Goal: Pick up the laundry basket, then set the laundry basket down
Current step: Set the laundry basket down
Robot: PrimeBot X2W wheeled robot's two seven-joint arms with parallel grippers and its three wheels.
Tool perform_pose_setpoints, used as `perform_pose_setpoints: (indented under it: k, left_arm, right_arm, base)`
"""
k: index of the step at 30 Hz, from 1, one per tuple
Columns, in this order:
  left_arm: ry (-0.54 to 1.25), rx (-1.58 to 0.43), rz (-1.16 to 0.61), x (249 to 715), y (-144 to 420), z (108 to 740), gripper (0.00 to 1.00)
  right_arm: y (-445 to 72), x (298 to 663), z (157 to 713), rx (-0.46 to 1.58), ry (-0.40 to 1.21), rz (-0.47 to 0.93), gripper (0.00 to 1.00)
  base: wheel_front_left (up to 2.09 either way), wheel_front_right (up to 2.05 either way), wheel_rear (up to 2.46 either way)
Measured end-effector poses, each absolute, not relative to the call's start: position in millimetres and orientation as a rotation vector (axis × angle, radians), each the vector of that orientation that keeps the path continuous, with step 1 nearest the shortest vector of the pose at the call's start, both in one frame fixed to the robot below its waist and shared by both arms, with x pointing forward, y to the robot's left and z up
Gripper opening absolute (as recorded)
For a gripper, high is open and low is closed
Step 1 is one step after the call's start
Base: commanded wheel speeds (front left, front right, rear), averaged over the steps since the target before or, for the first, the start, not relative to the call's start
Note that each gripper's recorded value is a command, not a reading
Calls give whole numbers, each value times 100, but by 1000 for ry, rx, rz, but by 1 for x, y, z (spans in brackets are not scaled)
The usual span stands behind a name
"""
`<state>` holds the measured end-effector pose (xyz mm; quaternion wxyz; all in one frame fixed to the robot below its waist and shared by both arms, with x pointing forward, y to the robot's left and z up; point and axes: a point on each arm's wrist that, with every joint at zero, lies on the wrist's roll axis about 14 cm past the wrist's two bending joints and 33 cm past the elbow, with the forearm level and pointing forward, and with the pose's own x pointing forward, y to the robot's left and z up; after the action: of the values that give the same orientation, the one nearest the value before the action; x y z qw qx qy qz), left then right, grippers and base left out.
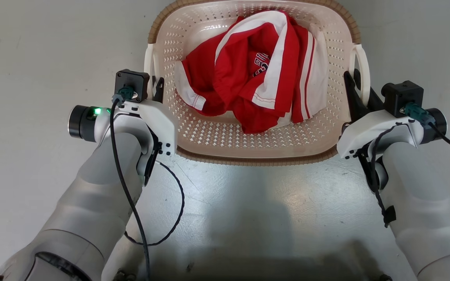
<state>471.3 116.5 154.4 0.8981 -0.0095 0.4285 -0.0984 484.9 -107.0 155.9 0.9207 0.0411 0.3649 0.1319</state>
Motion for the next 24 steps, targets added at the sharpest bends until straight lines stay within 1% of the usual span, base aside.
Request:
perform_pose_setpoints:
  k: [14, 15, 16, 17, 24]
  left_arm:
    - [912, -22, -209, 465, 113, 146, 0]
    - [916, -22, -207, 464, 113, 145, 9]
    - [919, -28, -200, 464, 113, 145, 80]
    - [919, -32, -198, 464, 112, 144, 100]
    - [933, -55, -196, 460, 103, 143, 100]
  right_arm:
    - [-112, 479, 151, 86, 772, 255, 0]
    - [-112, 478, 150, 88, 776, 252, 23]
    - [-113, 478, 149, 93, 778, 243, 50]
    - [-114, 477, 148, 96, 781, 238, 100]
    - [-107, 480, 151, 107, 767, 242, 100]
  base:
    - [0, 0, 0]
    - [0, 0, 0]
    - [0, 0, 0]
    - [0, 0, 0]
    - [0, 0, 0]
